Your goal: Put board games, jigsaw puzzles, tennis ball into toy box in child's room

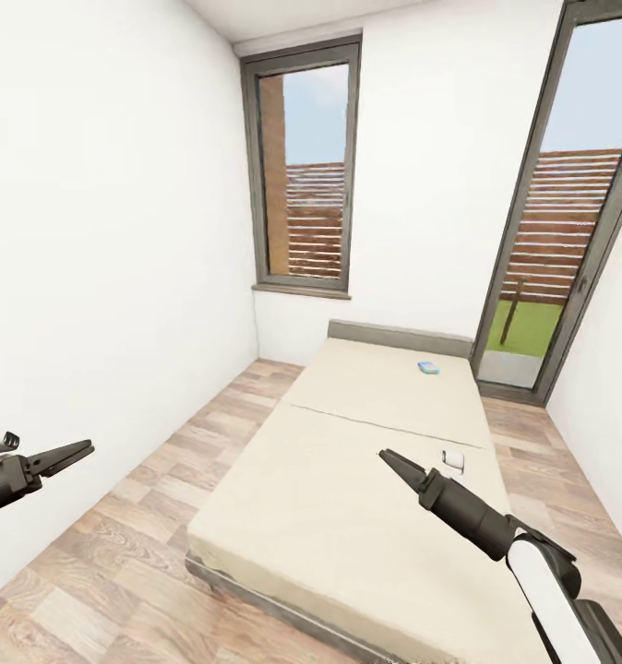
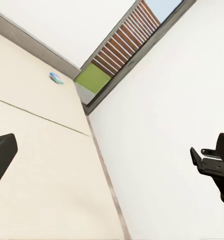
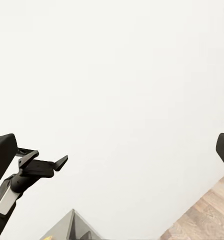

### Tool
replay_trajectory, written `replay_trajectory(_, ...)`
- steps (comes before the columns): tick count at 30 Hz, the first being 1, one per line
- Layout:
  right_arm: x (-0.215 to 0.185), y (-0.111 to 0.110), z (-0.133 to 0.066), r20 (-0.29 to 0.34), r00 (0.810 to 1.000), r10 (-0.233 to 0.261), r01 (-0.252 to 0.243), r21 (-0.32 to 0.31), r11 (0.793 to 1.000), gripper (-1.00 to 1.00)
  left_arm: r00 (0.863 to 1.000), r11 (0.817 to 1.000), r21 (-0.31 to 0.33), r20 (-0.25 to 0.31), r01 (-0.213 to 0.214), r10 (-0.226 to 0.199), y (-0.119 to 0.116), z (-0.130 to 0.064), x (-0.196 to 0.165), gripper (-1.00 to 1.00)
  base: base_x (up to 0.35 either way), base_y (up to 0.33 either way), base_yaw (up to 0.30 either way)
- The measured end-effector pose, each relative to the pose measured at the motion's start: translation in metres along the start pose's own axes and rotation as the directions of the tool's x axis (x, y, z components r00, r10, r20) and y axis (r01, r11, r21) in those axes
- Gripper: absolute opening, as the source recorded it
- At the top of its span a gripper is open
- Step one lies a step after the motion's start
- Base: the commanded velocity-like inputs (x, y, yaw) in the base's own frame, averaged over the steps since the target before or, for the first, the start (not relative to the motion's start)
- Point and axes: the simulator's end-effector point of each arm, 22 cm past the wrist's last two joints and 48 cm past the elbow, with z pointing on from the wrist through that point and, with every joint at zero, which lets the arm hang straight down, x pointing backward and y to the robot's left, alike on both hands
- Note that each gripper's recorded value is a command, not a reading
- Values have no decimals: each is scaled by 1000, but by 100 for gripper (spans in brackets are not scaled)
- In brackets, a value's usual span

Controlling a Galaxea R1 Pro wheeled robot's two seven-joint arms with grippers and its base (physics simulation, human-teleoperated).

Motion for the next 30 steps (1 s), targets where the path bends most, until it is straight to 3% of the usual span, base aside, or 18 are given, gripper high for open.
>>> replay_trajectory(10, 0, -3, -1, 2, 1000, 3, -3, 7, 1000, 100, 1000, 1000, 2, 2, -2, 2, -1, 0, -1, 100, 0, 0, -279)
replay_trajectory(24, -16, -37, -24, 61, 997, 40, -45, 90, 995, 100, 1000, 1000, 5, 4, -6, 6, -4, -1, -2, 100, 0, -18, -279)
replay_trajectory(30, -22, -41, -29, 77, 996, 42, -50, 102, 994, 100, 1000, 1000, 6, 5, -8, 8, -5, -1, -2, 100, 0, -153, -278)
